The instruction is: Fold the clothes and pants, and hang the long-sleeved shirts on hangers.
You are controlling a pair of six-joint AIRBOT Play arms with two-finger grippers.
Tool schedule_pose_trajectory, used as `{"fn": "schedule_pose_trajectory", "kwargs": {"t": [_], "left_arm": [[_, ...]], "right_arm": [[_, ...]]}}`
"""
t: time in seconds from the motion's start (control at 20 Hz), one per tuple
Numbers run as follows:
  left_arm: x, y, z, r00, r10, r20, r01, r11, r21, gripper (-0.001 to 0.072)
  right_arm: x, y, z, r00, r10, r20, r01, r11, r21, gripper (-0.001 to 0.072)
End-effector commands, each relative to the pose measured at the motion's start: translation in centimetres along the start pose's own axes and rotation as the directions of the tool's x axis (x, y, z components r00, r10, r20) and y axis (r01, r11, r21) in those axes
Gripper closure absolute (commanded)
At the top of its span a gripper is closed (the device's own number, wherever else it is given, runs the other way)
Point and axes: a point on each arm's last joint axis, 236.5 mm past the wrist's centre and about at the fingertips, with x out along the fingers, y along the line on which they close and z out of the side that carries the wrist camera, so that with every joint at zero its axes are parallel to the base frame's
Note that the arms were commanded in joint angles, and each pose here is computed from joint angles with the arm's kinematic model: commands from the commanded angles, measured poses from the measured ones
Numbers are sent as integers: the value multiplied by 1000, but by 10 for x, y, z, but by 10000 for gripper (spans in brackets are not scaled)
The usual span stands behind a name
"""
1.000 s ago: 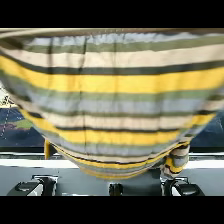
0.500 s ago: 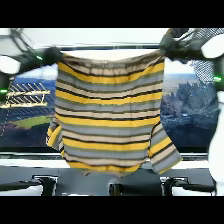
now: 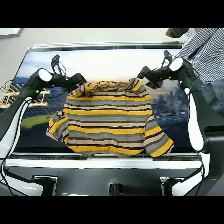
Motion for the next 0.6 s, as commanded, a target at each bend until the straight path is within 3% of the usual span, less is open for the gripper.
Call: {"fn": "schedule_pose_trajectory", "kwargs": {"t": [0.0, 0.15, 0.25, 0.4, 0.55], "left_arm": [[-43, -1, -16, 995, 2, -101, -3, 1000, -8, -13], [-117, 7, -5, 999, 29, -40, -29, 1000, 0, -13], [-152, 20, -23, 999, 44, -15, -44, 998, 35, -13], [-163, 48, -105, 995, 48, -83, -52, 998, -46, -13], [-158, 51, -192, 990, -38, -137, 14, 985, -174, -13]], "right_arm": [[-55, -14, -32, 989, -97, -114, 79, 985, -153, 27], [-140, -38, -37, 971, -232, -51, 211, 941, -263, 28], [-172, -60, -62, 967, -247, -59, 232, 953, -195, 27], [-160, -80, -158, 965, -165, -202, 163, 986, -26, 26], [-125, -72, -263, 956, -17, -293, 59, 989, 136, 27]]}}
